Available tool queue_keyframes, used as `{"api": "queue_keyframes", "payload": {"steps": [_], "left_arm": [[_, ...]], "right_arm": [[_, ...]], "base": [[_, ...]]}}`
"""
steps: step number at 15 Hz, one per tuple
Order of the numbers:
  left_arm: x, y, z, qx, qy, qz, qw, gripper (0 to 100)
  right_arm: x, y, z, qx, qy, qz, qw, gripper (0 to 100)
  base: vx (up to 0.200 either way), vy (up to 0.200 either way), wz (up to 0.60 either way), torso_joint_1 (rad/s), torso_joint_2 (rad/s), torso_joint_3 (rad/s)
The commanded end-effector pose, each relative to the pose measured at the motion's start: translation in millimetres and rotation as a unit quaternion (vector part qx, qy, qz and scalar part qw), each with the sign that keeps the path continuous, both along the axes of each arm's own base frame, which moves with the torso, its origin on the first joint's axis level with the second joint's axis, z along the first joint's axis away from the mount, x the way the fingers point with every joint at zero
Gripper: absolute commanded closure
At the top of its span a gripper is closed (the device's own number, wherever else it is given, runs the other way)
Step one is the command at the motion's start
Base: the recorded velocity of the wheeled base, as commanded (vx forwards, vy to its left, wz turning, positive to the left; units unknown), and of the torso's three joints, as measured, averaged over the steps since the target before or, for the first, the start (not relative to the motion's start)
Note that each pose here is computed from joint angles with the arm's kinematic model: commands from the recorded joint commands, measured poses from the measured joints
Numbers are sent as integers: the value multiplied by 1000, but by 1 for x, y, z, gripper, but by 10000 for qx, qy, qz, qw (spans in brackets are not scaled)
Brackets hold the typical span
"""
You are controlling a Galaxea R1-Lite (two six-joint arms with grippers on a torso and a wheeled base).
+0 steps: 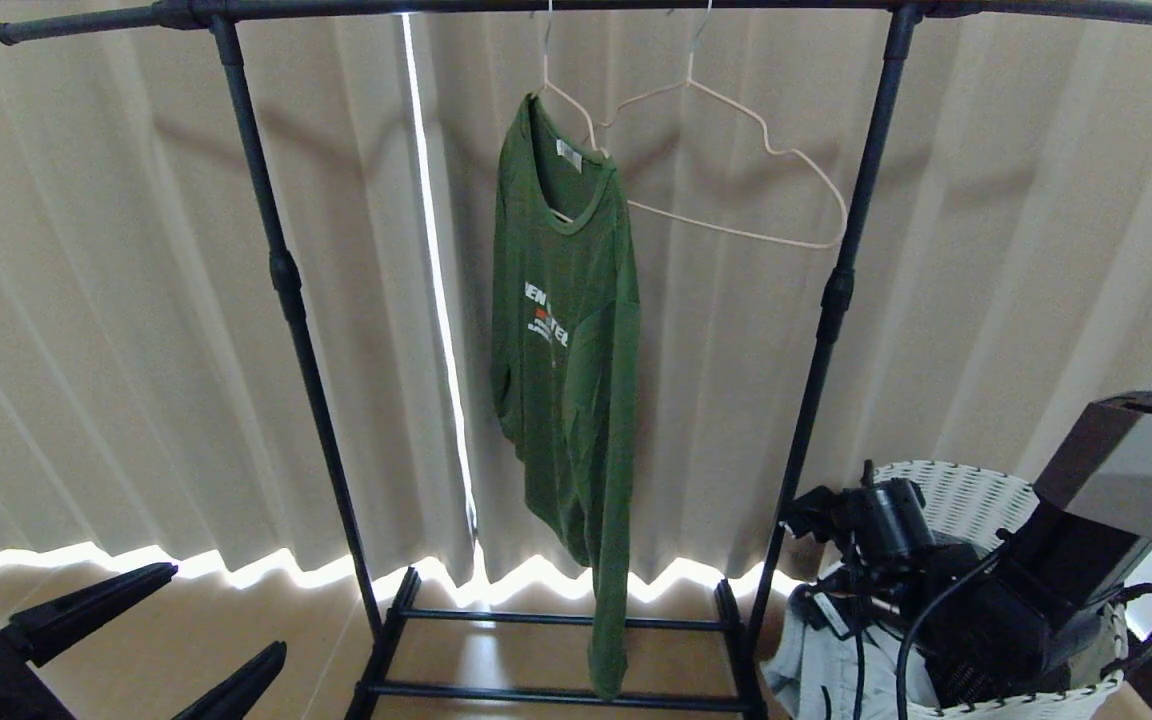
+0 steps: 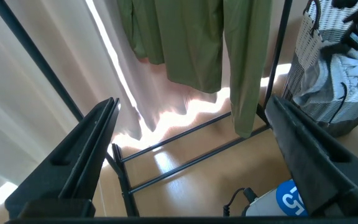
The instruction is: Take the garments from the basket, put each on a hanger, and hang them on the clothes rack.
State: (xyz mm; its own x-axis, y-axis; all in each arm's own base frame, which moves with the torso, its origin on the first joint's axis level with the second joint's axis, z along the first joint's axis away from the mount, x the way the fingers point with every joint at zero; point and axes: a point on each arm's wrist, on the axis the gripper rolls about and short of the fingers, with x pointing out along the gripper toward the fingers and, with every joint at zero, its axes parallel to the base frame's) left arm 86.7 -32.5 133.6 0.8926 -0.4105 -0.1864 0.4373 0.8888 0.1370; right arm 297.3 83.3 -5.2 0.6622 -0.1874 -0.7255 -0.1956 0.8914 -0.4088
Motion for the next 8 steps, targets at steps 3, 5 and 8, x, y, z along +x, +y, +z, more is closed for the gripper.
{"api": "queue_keyframes", "payload": {"steps": [3,5,8], "left_arm": [[0,0,0,0,-6,-1,10000,0],[0,0,0,2,1,-1,10000,0],[0,0,-1,5,8,-1,10000,0]], "right_arm": [[-17,-11,-1,-127,240,-98,9996,0],[-22,-14,-4,-227,368,-103,9990,0],[-17,-15,-12,-405,399,-175,9982,0]], "base": [[0,0,0,0,0,0],[0,0,0,0,0,0],[0,0,0,0,0,0]]}}
